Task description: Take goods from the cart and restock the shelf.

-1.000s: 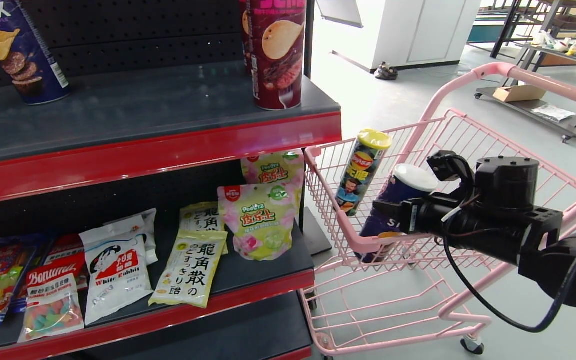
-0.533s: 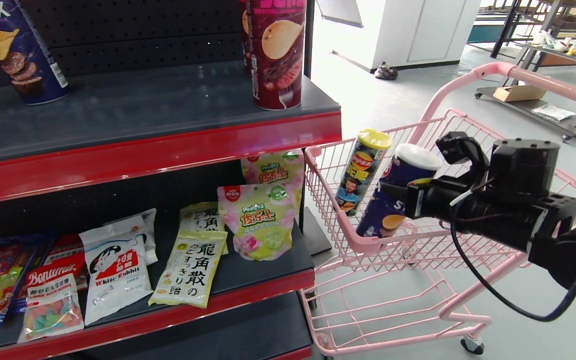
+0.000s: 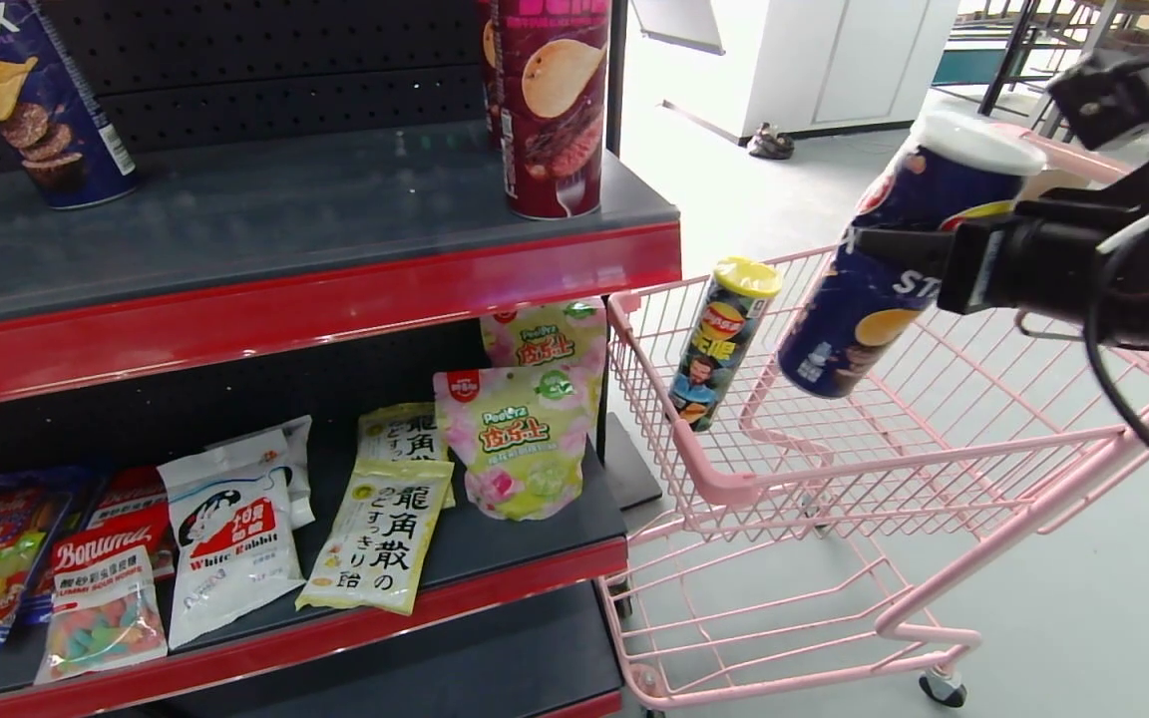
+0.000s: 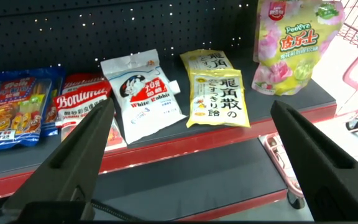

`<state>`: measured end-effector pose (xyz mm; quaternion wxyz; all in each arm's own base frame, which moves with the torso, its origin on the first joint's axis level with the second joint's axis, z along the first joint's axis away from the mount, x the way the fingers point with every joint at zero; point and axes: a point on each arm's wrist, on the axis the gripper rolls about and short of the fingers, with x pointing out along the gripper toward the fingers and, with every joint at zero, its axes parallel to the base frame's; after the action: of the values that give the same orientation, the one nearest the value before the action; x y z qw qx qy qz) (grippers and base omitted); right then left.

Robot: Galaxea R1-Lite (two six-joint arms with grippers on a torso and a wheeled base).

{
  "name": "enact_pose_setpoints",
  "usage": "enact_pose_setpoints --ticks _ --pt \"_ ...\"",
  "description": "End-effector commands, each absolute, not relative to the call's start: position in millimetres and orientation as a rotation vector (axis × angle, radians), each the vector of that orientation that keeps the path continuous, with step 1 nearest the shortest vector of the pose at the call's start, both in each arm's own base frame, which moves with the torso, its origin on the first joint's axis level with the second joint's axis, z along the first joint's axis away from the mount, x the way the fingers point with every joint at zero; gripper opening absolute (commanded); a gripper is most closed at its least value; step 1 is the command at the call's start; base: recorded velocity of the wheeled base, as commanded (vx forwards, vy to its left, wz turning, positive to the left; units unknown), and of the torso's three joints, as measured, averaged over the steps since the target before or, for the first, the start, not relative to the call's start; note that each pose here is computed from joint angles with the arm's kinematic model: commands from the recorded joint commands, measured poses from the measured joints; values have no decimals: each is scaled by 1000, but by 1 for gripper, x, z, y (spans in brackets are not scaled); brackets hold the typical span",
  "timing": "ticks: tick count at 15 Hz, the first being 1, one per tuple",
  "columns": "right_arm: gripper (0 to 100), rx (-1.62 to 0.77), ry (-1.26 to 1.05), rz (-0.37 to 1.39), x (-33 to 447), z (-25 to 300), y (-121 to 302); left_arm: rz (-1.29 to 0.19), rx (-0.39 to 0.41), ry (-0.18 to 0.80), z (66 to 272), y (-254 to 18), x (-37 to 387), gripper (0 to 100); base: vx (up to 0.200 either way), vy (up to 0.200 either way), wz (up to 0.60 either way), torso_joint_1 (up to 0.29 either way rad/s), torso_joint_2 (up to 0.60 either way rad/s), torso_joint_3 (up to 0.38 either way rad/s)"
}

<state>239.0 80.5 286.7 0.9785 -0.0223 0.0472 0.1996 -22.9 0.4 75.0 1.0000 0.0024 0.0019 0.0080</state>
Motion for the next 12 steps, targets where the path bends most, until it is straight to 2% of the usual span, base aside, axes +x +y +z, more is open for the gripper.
enact_pose_setpoints --ticks 1,3,7,12 --pt "0 -49 -27 351 177 320 59 17 5 5 75 0 -23 100 0 0 0 0 0 0" --pt "0 -55 2 152 113 310 33 15 5 5 75 0 -23 100 0 0 0 0 0 0" --pt "0 -93 150 121 13 235 0 15 5 5 75 0 -23 100 0 0 0 0 0 0" --pt "0 -143 221 45 -16 206 -9 15 6 5 75 0 -23 100 0 0 0 0 0 0"
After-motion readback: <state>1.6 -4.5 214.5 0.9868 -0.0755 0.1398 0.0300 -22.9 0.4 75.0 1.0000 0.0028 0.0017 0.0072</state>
